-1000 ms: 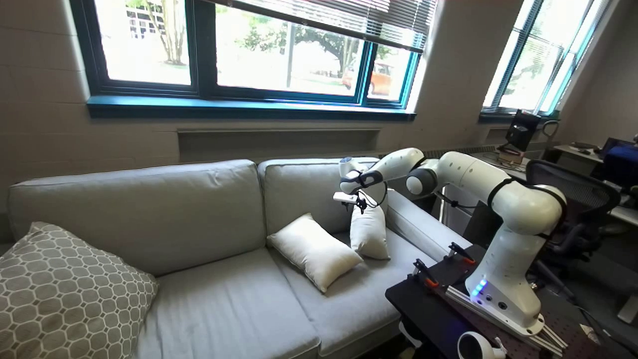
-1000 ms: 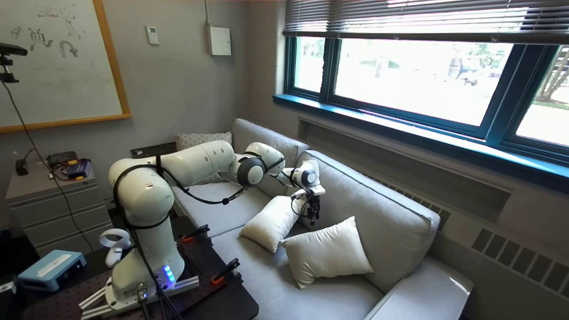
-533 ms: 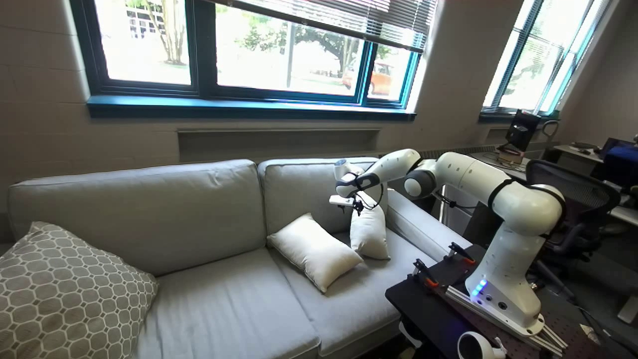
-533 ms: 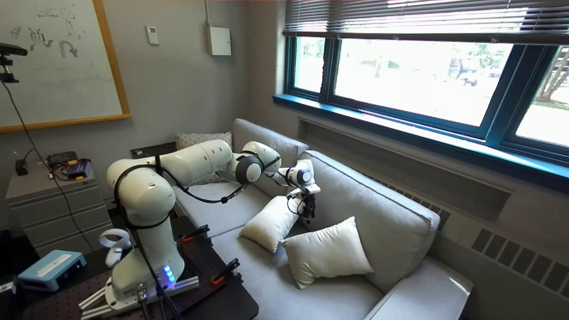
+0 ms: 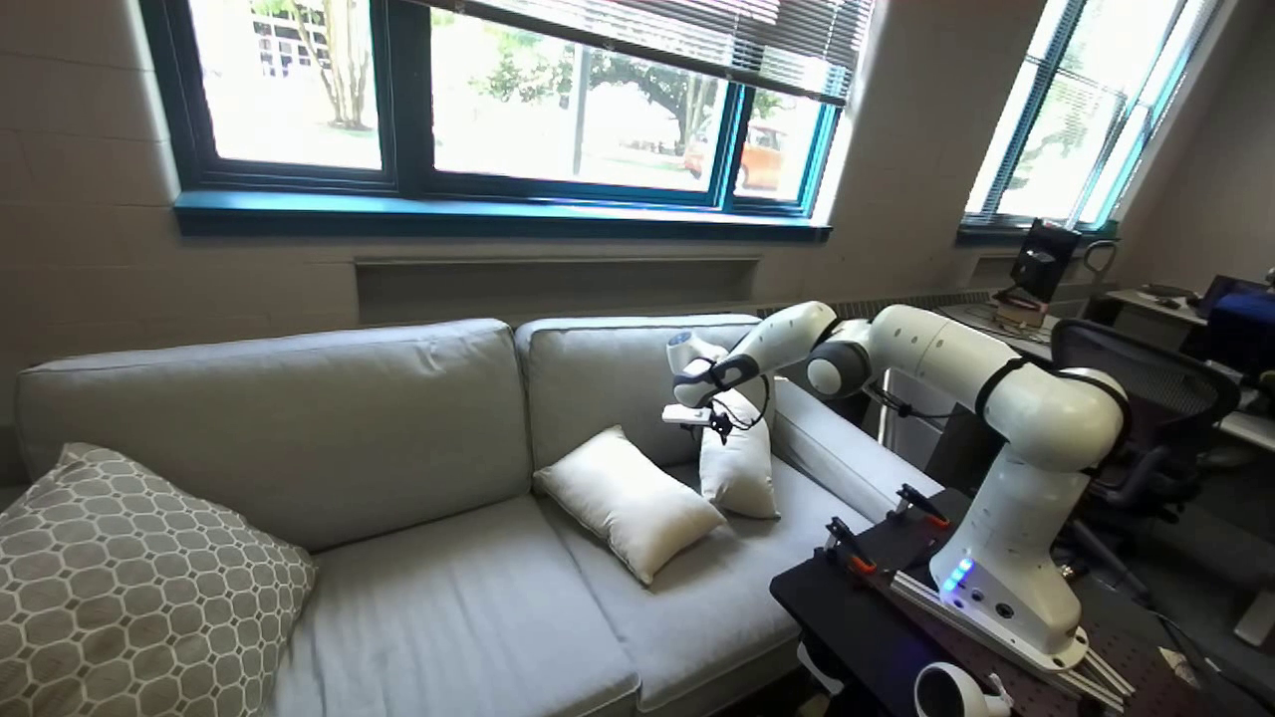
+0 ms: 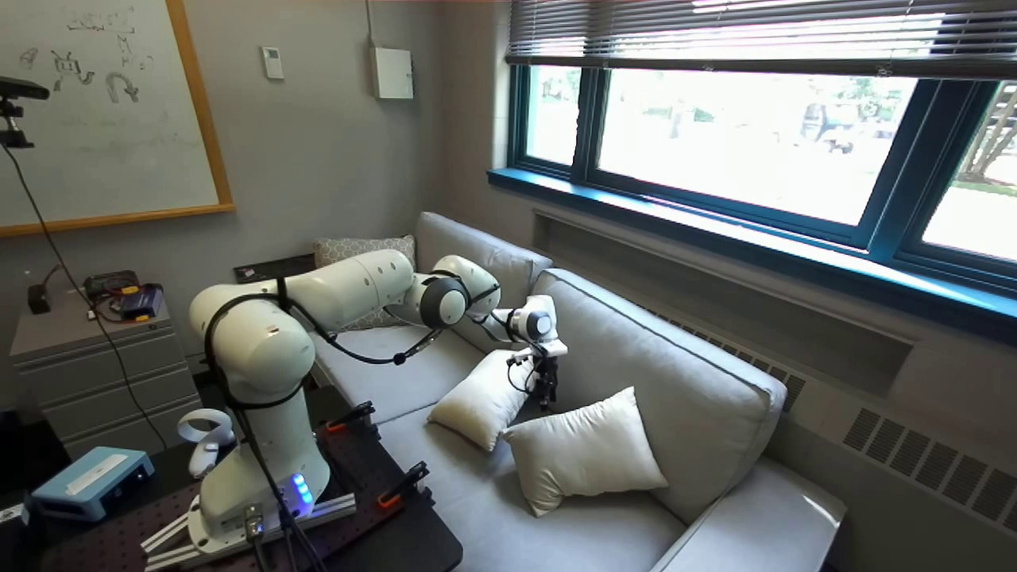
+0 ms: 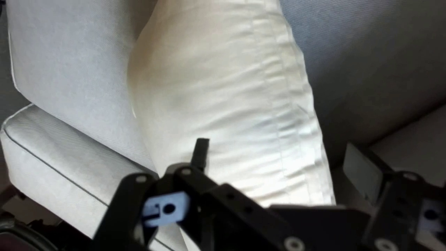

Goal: Arrange the pillows to the right

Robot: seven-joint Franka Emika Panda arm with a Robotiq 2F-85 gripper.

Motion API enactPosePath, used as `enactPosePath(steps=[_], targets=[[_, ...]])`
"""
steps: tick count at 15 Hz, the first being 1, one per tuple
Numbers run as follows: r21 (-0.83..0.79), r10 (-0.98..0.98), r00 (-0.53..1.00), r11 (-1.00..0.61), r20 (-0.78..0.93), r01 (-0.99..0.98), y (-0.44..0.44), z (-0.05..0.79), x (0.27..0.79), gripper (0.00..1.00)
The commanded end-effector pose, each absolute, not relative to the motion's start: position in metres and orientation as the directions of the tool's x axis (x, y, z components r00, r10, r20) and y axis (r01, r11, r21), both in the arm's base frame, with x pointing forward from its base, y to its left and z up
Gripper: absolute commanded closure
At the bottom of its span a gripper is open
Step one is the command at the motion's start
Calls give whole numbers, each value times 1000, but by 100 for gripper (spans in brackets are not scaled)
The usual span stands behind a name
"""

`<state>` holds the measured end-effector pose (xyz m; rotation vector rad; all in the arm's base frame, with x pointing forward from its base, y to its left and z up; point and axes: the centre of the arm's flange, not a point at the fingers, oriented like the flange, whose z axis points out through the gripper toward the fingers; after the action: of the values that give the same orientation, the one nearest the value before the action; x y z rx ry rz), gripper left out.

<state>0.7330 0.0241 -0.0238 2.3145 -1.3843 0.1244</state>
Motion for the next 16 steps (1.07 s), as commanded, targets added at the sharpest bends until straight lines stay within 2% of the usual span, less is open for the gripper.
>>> enactPosePath(steps=[1, 14, 15, 16], targets=[[357, -817, 494, -385, 297, -851, 21, -78, 786, 0], [412, -856, 452, -329, 248, -850, -15, -111, 759, 0], [411, -858, 448, -325, 251, -852, -16, -111, 758, 25], [412, -860, 444, -321, 250, -853, -16, -111, 758, 25]])
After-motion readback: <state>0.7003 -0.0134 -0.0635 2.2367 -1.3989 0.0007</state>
